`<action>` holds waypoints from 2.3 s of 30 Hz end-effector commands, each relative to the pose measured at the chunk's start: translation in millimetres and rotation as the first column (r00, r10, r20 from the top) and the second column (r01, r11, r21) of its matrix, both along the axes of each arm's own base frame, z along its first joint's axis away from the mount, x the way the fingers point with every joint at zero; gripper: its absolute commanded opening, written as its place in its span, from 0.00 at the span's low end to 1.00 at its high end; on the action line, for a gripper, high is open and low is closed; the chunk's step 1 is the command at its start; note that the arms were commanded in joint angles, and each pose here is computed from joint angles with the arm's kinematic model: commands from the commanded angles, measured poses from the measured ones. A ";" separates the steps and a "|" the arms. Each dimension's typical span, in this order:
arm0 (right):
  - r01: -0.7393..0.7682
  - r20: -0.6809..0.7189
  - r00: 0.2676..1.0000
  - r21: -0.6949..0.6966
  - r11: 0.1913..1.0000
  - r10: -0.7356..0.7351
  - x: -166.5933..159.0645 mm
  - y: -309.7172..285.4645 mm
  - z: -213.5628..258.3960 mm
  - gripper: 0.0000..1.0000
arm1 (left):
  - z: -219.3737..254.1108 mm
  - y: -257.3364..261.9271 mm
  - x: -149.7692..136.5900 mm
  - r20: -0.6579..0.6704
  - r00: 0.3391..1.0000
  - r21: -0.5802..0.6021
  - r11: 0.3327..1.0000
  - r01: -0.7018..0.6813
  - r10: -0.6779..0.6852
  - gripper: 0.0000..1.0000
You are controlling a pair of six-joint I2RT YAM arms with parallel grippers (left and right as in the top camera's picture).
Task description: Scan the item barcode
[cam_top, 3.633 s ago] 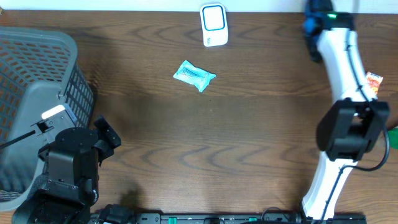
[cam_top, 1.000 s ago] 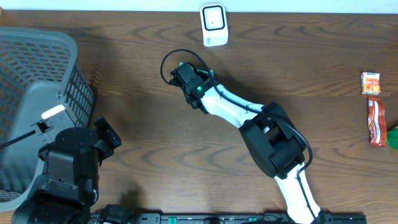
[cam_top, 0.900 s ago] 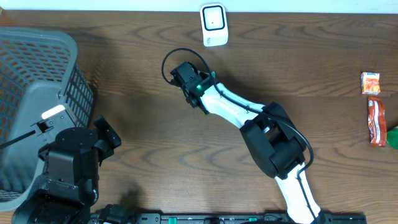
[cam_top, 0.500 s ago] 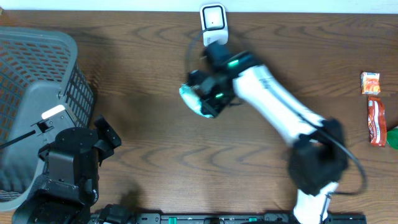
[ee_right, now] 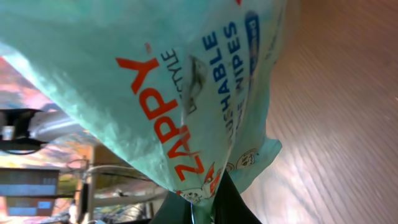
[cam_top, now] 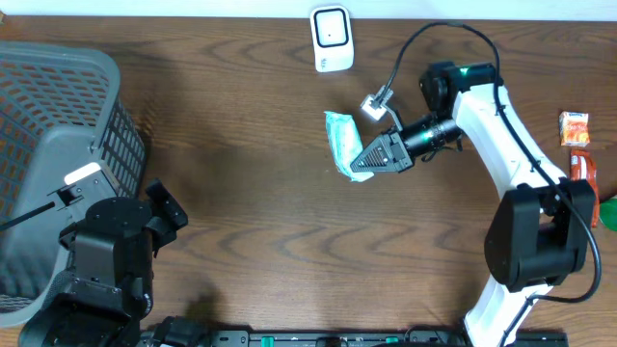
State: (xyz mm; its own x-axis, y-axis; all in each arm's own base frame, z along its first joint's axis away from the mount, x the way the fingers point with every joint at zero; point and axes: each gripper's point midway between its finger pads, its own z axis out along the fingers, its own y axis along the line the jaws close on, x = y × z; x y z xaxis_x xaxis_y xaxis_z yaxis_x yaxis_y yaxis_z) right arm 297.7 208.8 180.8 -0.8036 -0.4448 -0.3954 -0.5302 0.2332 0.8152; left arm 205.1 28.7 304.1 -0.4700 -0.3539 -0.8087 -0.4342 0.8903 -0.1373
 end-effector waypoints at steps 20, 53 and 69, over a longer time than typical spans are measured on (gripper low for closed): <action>0.248 -0.346 0.929 0.315 0.916 -0.132 3.5 10.6 24.1 0.01 | 0.3 3.0 -0.5 0.002 1.000 0.007 1.000 -0.015 0.015 0.93; 0.275 -0.023 0.960 -0.147 0.950 -0.281 59.3 -44.2 -66.6 0.01 | 0.2 3.0 -0.6 0.002 1.000 0.007 1.000 -0.015 0.015 0.93; 0.711 0.807 0.584 -0.455 0.536 -0.090 199.5 -18.7 -7.4 0.01 | 0.3 3.0 -0.5 0.002 1.000 0.007 1.000 -0.015 0.015 0.93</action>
